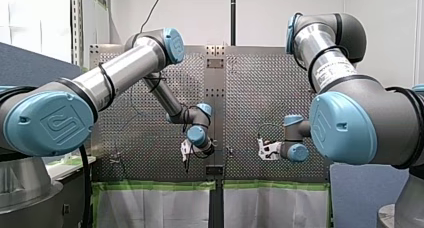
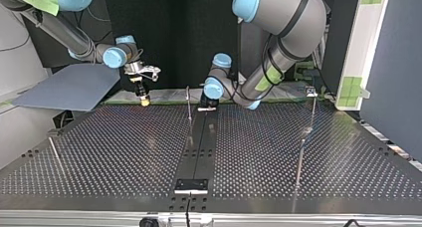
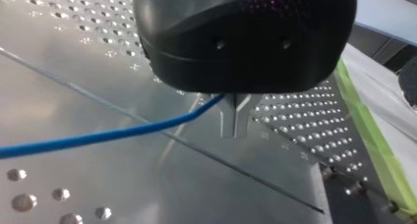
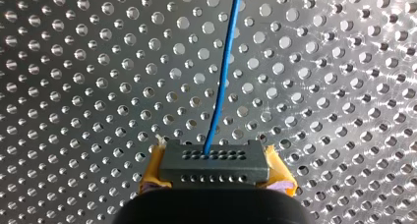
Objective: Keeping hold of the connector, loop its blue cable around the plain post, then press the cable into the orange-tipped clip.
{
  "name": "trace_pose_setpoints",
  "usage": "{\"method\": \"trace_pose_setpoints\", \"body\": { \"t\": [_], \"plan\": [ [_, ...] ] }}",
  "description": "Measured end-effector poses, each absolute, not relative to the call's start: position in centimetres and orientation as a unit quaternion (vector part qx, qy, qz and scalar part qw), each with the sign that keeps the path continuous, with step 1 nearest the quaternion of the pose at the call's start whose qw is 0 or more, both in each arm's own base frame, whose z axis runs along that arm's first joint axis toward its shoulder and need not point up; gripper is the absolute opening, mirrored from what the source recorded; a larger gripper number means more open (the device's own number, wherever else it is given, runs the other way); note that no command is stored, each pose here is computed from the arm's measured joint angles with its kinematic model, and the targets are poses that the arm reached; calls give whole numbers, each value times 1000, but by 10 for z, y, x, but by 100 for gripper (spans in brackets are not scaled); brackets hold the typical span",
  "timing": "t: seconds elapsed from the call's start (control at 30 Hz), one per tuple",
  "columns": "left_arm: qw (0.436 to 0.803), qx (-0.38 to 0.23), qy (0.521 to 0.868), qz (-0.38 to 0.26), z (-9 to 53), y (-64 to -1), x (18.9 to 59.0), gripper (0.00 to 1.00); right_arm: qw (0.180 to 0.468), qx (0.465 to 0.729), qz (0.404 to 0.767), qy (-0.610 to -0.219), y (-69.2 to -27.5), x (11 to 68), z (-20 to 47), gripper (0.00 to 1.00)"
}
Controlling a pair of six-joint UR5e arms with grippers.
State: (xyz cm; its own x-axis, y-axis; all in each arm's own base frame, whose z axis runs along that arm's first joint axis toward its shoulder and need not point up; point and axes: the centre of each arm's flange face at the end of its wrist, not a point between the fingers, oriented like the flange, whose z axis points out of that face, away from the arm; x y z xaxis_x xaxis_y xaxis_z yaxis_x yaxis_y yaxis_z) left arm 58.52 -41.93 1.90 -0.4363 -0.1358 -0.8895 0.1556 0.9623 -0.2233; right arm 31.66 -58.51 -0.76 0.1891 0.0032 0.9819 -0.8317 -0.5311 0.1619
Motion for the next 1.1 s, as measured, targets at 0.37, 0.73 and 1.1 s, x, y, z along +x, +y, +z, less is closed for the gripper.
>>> {"method": "trace_pose_setpoints", "body": {
  "t": [0.37,0.73,1.1],
  "plan": [
    [535,2,834,-139,22,-417,591,1,380,668,562,-305,-598,317,0,0],
    [537,0,832,-138,23,-416,593,1,378,661,567,-316,-609,316,0,0],
    [541,-3,830,-136,24,-415,596,1,372,668,557,-325,-618,316,-5,0]
  ]
}}
